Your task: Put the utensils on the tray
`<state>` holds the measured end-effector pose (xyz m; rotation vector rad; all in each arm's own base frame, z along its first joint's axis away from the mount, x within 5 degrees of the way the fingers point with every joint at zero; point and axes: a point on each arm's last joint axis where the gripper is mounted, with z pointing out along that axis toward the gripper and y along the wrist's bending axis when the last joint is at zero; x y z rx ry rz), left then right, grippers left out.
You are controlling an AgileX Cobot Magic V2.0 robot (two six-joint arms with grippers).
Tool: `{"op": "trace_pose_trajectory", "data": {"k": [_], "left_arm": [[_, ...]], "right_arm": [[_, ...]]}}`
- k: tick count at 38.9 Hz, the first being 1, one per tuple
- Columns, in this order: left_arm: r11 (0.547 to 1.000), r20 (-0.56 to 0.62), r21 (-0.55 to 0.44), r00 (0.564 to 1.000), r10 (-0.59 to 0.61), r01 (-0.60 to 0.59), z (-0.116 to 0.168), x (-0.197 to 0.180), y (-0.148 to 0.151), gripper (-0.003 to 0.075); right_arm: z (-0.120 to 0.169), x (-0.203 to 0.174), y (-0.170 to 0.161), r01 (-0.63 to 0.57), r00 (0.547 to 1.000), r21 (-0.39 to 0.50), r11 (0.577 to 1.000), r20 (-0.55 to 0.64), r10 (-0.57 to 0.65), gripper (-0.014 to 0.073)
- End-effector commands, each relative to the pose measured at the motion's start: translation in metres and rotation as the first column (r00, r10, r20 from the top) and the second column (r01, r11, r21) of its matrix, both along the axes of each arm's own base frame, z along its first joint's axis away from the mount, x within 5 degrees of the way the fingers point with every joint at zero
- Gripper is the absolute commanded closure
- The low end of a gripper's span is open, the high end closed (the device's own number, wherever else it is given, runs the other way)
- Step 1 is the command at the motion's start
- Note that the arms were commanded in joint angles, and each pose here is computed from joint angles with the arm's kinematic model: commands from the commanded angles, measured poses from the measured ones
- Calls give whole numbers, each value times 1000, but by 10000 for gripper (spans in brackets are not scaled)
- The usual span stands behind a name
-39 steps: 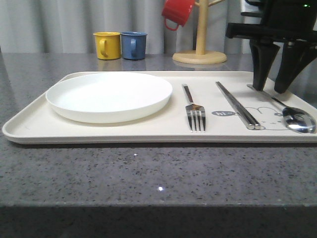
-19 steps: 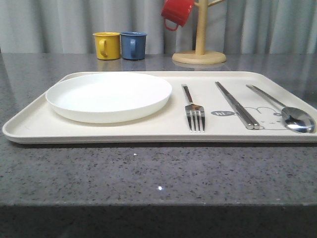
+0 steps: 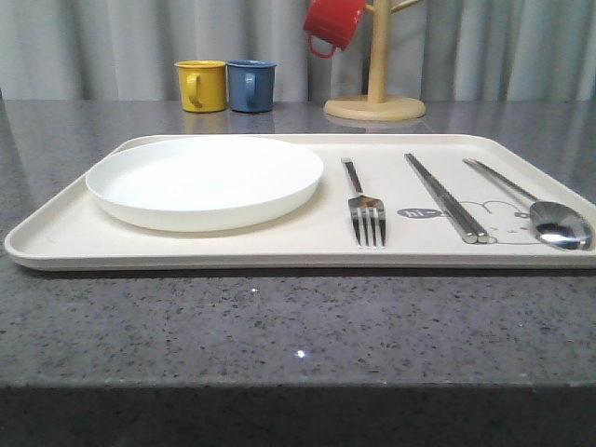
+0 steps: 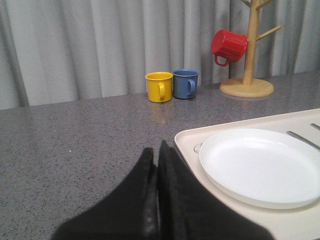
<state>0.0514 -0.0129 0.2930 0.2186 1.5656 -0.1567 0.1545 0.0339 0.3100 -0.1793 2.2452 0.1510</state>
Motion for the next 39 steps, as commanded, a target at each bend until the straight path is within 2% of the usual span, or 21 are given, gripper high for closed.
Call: {"op": "trace_pose_trajectory", "data": {"k": [1, 9, 14, 18, 39], "left_arm": [[999, 95, -36, 996, 3, 0, 15, -1, 0, 738], [999, 95, -36, 996, 3, 0, 15, -1, 0, 738], [999, 95, -36, 996, 3, 0, 15, -1, 0, 738], [999, 95, -36, 996, 3, 0, 15, -1, 0, 738], [999, 95, -36, 996, 3, 0, 15, -1, 0, 738]], "right_arm": [[0, -24, -6, -11, 967, 18, 1000, 254, 6, 664], [-26, -75, -17, -22, 885, 63, 998, 466, -10, 664], [-19, -97, -22, -33, 804, 91, 995, 594, -27, 664], [-16, -106, -24, -39, 769, 101, 994, 639, -35, 664], [-15, -108, -24, -40, 764, 103, 994, 644, -36, 664]]}}
